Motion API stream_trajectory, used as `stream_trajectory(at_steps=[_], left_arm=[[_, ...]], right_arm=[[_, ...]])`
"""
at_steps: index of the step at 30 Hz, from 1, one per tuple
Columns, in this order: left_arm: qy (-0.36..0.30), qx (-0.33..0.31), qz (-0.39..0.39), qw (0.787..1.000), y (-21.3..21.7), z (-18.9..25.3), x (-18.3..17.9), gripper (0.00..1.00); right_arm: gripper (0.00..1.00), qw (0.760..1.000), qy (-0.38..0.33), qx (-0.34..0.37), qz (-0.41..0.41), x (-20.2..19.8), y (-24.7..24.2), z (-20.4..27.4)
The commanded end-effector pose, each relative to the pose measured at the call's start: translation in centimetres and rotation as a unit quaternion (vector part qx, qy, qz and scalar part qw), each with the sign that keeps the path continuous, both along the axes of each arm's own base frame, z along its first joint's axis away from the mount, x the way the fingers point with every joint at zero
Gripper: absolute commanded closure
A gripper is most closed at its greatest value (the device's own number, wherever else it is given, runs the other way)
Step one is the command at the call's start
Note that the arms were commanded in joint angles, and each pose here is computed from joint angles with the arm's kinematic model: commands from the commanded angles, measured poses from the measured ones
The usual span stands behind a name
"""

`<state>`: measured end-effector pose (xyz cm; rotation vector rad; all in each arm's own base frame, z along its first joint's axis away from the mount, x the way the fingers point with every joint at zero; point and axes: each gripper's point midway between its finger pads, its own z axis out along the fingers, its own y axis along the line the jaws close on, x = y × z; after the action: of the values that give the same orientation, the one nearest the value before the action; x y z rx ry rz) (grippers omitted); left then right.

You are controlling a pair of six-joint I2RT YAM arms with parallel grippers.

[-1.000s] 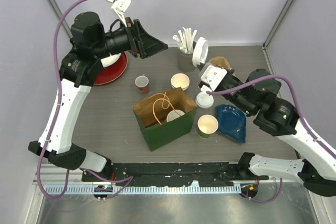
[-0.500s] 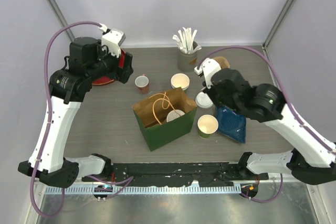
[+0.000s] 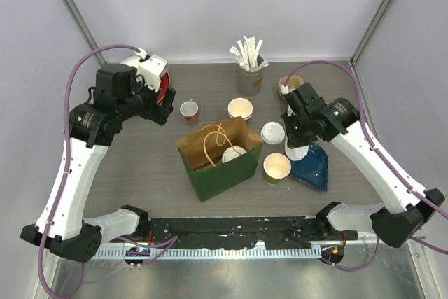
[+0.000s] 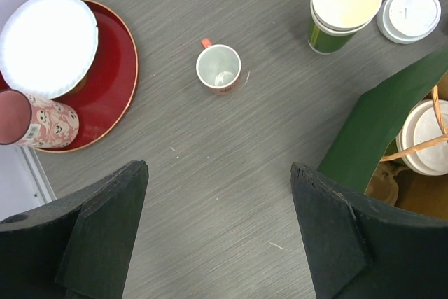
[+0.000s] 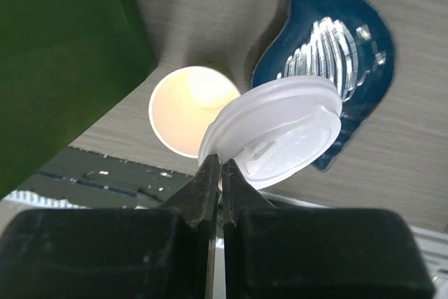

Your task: Pack the takeout coffee

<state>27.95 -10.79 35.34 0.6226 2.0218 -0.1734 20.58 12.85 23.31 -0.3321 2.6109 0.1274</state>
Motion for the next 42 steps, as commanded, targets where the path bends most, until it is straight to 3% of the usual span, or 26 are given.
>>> stream_trajectory(at_steps=[1, 12, 18, 33, 42], left_arm=[[-0.025, 0.0, -0.013, 1.0, 0.0, 0.9, 0.0, 0.13], [-0.027, 0.016, -0.011, 0.999, 0.6, -0.1, -0.3, 0.12], [-0.031, 0.021, -0.025, 0.999, 0.5, -0.1, -0.9, 0.12], [-0.036, 0.032, -0.04, 0.998, 0.6, -0.1, -1.5, 0.12], [-0.033, 0.042, -0.05, 0.997, 0.5, -0.3, -1.6, 0.12]], right_arm=[[0.99, 0.996, 0.071, 0.062, 0.005, -0.2, 3.1, -1.8], [0.99, 0.982, 0.185, 0.032, -0.03, -3.2, 3.2, -4.1], [0.99, 0.977, 0.21, 0.013, -0.046, -3.5, 4.2, -4.4], [0.99, 0.972, 0.212, -0.084, -0.053, -2.4, 3.8, -5.6], [0.99, 0.971, 0.211, -0.095, -0.061, -2.9, 3.6, -6.0]])
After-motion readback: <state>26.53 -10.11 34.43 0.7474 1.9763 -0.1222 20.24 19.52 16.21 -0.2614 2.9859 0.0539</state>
